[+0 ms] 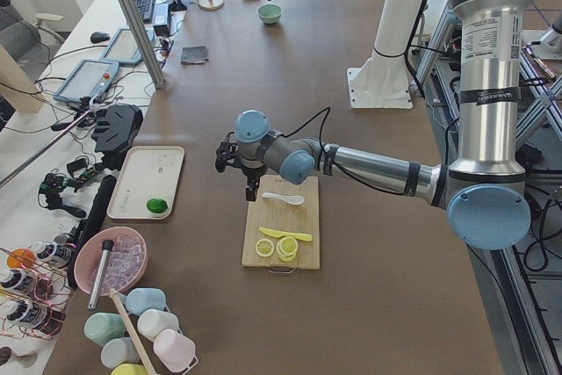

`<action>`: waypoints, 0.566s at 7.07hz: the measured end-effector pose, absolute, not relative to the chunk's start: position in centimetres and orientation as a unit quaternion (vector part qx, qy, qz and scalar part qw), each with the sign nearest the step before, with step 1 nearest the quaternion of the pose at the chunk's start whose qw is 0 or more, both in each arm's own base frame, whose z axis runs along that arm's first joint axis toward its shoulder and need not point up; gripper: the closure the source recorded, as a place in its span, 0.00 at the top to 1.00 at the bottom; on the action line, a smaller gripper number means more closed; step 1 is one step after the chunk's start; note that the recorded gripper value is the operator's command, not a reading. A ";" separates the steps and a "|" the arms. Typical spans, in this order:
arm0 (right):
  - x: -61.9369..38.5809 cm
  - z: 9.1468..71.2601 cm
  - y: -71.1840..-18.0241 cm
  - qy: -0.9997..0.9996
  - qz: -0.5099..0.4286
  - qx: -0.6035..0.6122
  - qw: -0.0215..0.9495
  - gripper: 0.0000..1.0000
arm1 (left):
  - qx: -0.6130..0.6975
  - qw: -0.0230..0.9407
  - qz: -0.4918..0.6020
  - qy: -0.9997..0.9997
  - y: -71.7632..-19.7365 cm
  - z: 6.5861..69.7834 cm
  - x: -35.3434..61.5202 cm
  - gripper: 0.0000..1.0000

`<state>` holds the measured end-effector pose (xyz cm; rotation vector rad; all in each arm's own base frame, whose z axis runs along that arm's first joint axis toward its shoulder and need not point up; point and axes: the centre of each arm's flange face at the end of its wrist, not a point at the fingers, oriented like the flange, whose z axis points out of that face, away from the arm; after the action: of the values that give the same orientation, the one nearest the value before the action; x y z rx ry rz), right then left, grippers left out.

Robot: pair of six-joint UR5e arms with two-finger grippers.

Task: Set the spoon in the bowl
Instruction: 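Grasp the rim of the pale green bowl with the right gripper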

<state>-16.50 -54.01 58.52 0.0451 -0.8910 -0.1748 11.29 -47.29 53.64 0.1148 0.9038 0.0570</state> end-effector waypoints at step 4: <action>-19.3 59.5 -54.5 -0.422 -0.098 0.006 0.901 0.31 | 0.058 0.897 0.028 0.437 -46.7 53.4 11.0 0.97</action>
<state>-19.34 -54.47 59.52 0.0124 -0.8728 -0.2026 11.01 -46.65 53.35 0.1210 0.9062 0.0582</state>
